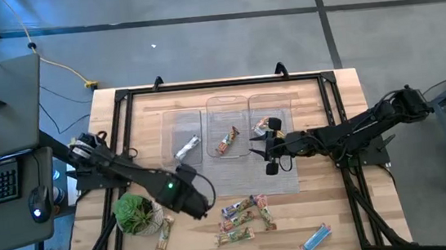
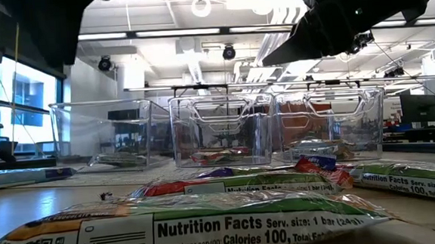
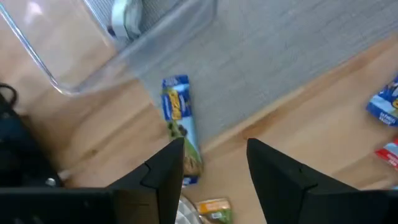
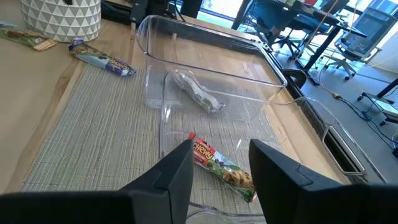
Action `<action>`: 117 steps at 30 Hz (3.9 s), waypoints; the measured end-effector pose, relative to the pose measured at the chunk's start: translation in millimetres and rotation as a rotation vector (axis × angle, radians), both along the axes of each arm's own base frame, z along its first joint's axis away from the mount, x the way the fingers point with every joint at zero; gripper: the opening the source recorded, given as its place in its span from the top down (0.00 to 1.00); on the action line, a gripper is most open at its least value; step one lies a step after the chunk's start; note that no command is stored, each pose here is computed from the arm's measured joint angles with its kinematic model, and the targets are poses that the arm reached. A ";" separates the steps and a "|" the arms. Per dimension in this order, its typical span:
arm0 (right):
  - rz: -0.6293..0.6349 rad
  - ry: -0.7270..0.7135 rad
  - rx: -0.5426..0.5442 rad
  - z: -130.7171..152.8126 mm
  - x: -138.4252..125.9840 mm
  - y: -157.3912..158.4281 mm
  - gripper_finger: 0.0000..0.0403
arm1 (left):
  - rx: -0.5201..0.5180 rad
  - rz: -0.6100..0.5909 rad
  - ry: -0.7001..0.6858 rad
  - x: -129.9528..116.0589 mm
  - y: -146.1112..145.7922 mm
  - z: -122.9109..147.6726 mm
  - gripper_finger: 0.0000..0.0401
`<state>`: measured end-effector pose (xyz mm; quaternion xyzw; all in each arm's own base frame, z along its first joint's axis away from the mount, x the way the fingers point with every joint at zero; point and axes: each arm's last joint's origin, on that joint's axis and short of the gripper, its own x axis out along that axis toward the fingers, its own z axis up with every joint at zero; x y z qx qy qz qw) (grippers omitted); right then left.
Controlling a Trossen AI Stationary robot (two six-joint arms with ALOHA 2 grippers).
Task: Pick and place Granola Bars by type
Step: Put the blue granola bar into the left transparent bin
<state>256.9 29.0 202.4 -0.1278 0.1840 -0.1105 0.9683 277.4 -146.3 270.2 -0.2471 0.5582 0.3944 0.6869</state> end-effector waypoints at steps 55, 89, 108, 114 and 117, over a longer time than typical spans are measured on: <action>0.000 0.000 0.000 0.0 0.0 0.0 0.65 | -0.073 -0.026 0.069 -37.2 9.1 -128.9 0.58; -0.001 0.000 0.000 0.0 0.0 0.0 0.65 | -0.003 -0.044 0.019 -13.0 -2.5 -32.0 0.72; -0.001 0.001 0.000 -0.1 -0.1 0.0 0.65 | 0.122 -0.050 0.177 25.3 151.4 -2.7 0.72; 0.000 0.000 0.000 -0.1 -0.1 0.0 0.65 | -0.007 -0.069 0.175 22.9 188.0 -42.4 0.72; 0.000 0.000 0.000 0.0 0.0 0.0 0.65 | -0.011 -0.062 0.169 19.7 196.0 -57.7 0.70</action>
